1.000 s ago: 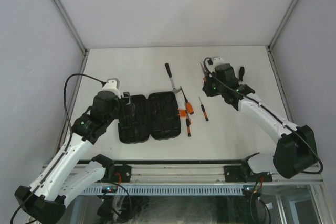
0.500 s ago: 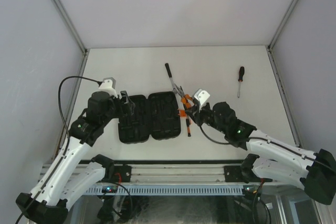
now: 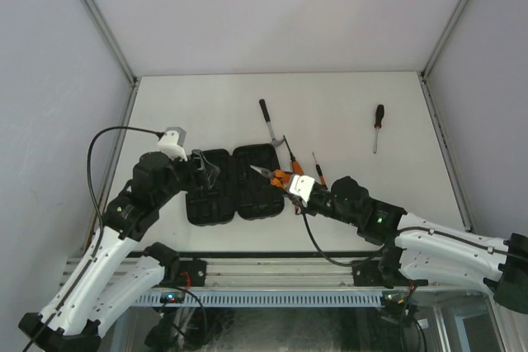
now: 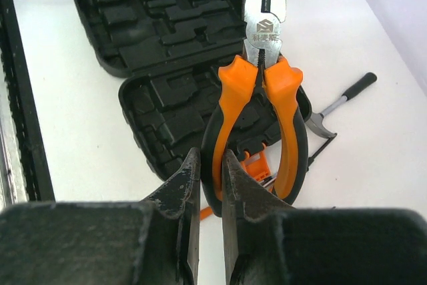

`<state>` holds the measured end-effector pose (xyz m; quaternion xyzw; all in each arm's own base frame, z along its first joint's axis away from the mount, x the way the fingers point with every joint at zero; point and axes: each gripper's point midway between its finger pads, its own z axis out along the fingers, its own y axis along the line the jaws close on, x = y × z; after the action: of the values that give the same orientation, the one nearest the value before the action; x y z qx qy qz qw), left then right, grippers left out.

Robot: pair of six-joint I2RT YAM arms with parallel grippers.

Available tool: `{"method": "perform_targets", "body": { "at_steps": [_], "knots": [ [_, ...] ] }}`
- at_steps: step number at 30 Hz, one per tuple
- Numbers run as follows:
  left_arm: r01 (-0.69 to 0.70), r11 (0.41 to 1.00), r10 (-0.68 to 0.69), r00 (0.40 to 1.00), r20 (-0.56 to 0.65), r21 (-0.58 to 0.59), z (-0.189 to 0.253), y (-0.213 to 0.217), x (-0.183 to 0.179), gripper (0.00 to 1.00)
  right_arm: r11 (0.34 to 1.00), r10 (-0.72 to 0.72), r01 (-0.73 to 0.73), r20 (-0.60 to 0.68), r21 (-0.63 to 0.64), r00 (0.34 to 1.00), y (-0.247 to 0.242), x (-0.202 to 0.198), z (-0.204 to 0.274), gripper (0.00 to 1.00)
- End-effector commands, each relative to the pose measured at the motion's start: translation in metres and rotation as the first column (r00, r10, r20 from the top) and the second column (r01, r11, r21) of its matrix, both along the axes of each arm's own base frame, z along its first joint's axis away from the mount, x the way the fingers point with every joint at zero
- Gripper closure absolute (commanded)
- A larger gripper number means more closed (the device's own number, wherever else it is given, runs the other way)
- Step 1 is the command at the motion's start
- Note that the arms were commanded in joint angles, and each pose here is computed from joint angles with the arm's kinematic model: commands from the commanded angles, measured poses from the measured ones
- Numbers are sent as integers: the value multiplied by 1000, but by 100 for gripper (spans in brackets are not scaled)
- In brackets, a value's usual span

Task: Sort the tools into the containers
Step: Pick up the pliers at the center of the board.

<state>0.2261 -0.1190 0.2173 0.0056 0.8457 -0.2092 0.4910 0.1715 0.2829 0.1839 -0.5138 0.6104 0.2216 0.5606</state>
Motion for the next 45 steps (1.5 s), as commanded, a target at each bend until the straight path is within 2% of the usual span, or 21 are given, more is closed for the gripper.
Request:
{"method": "perform_targets", "body": {
  "at_steps": [1,10,14,20,25,31,45],
  "knots": [
    [90,995,-89,995,45,-34,26,-20,-12,26,995,96,-93,131,-28,987,1,-8,19,100],
    [235,970,-229,970,87,-69,59,-53,-27,26,943,244,-138,346,-304,906,-14,-6,4,100],
    [272,959,-264,959,101,-76,69,-61,-31,26,909,304,-139,396,-394,867,-19,-3,2,100],
    [425,904,-420,902,96,-45,71,-95,-54,25,863,381,-146,432,-484,818,-23,-3,8,100],
    [532,847,-530,846,66,-14,58,-121,-71,24,848,427,-170,458,-502,780,-20,-7,18,100],
    [631,775,-630,775,48,-30,48,-145,-87,25,842,452,-178,487,-509,747,-17,-8,22,100],
    [686,728,-686,726,-53,-17,16,-161,-94,33,851,460,-172,546,-496,700,-11,-9,40,100]
  ]
}}
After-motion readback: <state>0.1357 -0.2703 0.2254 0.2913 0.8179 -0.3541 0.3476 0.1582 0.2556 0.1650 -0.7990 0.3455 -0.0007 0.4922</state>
